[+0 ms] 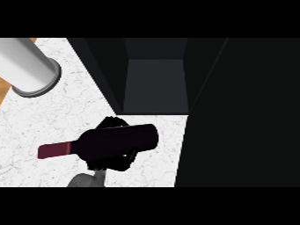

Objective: Pick up the wine, place it into the cabinet and close the cabinet

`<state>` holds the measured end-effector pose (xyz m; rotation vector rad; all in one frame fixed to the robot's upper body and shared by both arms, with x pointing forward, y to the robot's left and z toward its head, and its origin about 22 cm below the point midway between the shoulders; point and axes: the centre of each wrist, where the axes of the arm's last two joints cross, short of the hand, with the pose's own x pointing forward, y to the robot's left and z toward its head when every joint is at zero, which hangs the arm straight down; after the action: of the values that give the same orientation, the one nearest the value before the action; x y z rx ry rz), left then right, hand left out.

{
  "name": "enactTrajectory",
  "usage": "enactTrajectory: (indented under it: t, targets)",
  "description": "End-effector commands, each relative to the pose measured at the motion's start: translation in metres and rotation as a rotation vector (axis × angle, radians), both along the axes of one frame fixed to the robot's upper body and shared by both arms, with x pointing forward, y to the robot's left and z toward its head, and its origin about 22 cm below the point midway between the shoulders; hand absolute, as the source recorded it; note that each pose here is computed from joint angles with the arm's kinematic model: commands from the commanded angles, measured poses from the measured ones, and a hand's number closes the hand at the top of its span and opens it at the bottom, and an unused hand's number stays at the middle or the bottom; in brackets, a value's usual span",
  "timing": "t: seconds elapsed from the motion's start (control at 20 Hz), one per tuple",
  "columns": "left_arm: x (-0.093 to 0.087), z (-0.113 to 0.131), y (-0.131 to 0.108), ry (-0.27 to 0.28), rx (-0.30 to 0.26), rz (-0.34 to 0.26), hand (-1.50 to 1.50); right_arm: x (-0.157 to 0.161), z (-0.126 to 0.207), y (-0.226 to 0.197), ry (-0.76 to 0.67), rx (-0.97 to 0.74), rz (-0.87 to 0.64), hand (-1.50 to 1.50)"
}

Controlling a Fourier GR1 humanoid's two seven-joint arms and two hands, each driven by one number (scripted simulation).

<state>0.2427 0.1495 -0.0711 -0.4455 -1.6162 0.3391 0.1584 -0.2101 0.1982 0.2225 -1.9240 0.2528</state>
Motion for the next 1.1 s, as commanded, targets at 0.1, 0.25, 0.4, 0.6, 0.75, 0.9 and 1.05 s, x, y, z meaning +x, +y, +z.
enactTrajectory:
  t: [0.1,0.25,0.4,0.6,0.75,0.9,1.05]
  targets:
    - [0.006,0.000,-0.021,0.043,-0.022,0.037,1.50,-0.012,0.008,0.003,-0.015,0.017,0.023,-1.50]
    - [0.006,-0.016,-0.025,0.074,-0.020,0.048,1.50,-0.004,0.006,0.007,-0.009,0.002,0.025,-1.50]
    - [0.002,-0.007,-0.021,0.088,-0.022,0.052,1.50,0.005,-0.004,-0.003,-0.002,0.005,0.032,-1.50]
    - [0.018,-0.016,-0.036,0.071,-0.015,0.075,1.50,0.000,0.006,-0.005,-0.001,-0.010,0.032,-1.50]
    - [0.024,-0.002,-0.043,0.042,0.000,0.053,1.50,-0.009,-0.002,-0.003,-0.004,0.012,0.012,-1.50]
    - [0.037,-0.011,-0.039,0.021,0.003,0.061,1.50,0.010,-0.012,-0.001,0.001,0.020,0.026,-1.50]
    - [0.047,-0.009,-0.039,0.019,0.009,0.072,1.50,-0.005,-0.008,-0.010,0.002,0.022,0.035,-1.50]
